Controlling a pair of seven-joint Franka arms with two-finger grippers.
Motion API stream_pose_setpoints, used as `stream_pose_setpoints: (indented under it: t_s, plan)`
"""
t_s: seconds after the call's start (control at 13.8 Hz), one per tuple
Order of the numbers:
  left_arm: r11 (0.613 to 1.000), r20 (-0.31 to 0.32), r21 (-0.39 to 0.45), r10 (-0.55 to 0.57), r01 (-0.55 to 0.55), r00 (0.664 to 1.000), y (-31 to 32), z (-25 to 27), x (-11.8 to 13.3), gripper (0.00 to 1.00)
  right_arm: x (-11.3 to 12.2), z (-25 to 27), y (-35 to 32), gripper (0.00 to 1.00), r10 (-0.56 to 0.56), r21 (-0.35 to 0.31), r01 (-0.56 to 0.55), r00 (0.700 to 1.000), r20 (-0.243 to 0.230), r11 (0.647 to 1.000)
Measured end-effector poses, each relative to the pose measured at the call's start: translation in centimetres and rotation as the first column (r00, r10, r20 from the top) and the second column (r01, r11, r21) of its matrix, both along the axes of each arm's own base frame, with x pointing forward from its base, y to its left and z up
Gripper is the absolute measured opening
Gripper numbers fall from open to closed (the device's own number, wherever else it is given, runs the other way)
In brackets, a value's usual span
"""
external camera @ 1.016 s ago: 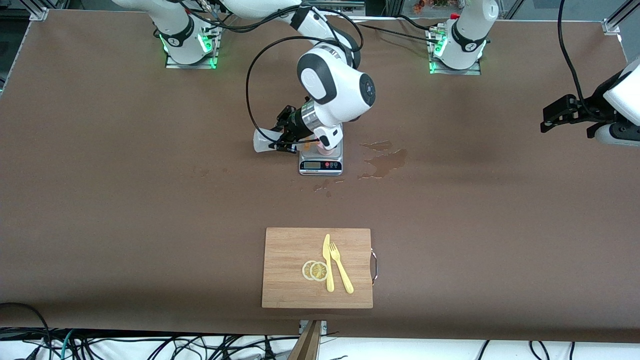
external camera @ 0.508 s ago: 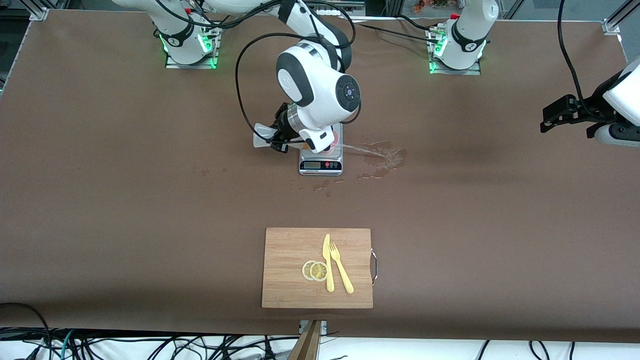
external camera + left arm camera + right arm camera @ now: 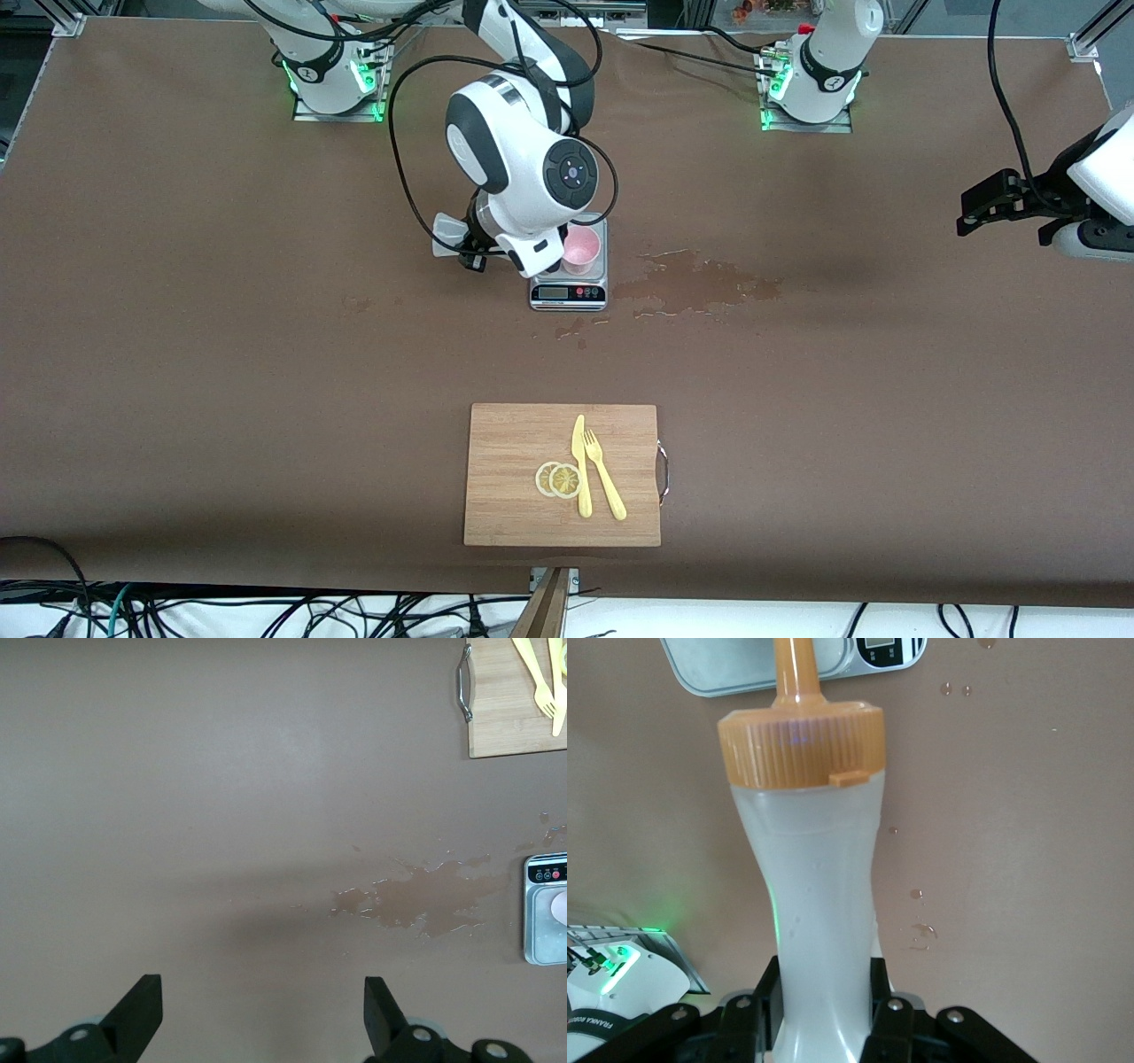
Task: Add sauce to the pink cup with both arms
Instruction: 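Carry the bottle back beside the scale with the right gripper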
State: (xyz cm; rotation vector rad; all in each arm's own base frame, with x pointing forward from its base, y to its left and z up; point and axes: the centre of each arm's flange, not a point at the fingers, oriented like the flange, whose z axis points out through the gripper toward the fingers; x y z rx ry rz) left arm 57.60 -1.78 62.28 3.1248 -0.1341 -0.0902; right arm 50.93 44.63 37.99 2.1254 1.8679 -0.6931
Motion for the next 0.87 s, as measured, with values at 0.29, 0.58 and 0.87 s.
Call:
stream_pose_setpoints:
  t_s: [0.29,0.58,0.87]
  plan:
    - [1.0,0.0,0.0,0.0,0.0,1.0,0.0,0.0,0.0,1.0,1.6,1.9,-4.5,0.41,-0.065,0.138,0.067,0.998,-0.014,0.988]
    - [1.0,0.0,0.0,0.0,0.0,1.0,0.0,0.0,0.0,1.0,4.0,3.7,-11.2,0.41,-0.121,0.303,0.125,0.992,-0.033,0.945]
    - [1.0,0.0,0.0,0.0,0.0,1.0,0.0,0.0,0.0,1.0,5.9,4.2,-17.3,0.41,-0.166,0.454,0.176,0.984,-0.063,0.873]
